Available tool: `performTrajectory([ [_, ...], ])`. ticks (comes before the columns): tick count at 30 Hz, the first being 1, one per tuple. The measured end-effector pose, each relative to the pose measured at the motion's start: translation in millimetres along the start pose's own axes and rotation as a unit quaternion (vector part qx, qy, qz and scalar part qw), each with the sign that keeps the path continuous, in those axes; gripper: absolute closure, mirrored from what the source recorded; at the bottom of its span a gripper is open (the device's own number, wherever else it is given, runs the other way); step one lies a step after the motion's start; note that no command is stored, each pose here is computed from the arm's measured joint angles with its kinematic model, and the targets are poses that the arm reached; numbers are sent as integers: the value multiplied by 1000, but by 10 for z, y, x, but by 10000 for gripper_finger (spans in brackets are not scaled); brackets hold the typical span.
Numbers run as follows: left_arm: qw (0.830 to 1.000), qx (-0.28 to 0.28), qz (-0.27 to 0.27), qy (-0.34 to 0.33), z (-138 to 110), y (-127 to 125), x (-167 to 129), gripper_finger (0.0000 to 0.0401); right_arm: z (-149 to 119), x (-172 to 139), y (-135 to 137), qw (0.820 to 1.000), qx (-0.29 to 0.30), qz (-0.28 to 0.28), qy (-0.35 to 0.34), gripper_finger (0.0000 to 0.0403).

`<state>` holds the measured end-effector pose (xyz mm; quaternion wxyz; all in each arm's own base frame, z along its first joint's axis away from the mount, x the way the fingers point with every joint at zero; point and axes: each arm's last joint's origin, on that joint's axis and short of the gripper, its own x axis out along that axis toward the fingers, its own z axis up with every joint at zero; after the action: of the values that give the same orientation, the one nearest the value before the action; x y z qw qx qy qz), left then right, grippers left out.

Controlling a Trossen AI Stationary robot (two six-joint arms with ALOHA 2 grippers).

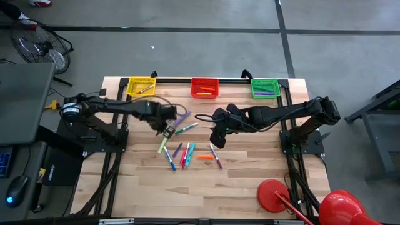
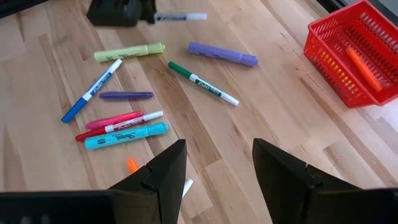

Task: Pick & Place Markers
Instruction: Put the black marker into the yellow bin

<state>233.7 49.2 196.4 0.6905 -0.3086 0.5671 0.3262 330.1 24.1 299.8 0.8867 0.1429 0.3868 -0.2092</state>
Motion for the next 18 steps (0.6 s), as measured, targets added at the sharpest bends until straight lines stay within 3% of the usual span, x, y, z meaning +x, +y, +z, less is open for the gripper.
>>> performTrajectory([
  [4, 999, 50, 1, -10, 238, 116, -202, 374, -18, 0, -9, 1000, 7, -4, 9, 230],
  [11, 987, 147, 48, -38, 612, 452, -584, 374, -60, -15, 15, 1000, 4, -6, 21, 230],
  [18, 953, 271, 122, -55, 882, 881, -825, 374, -67, -19, 24, 1000, 12, -8, 20, 230],
])
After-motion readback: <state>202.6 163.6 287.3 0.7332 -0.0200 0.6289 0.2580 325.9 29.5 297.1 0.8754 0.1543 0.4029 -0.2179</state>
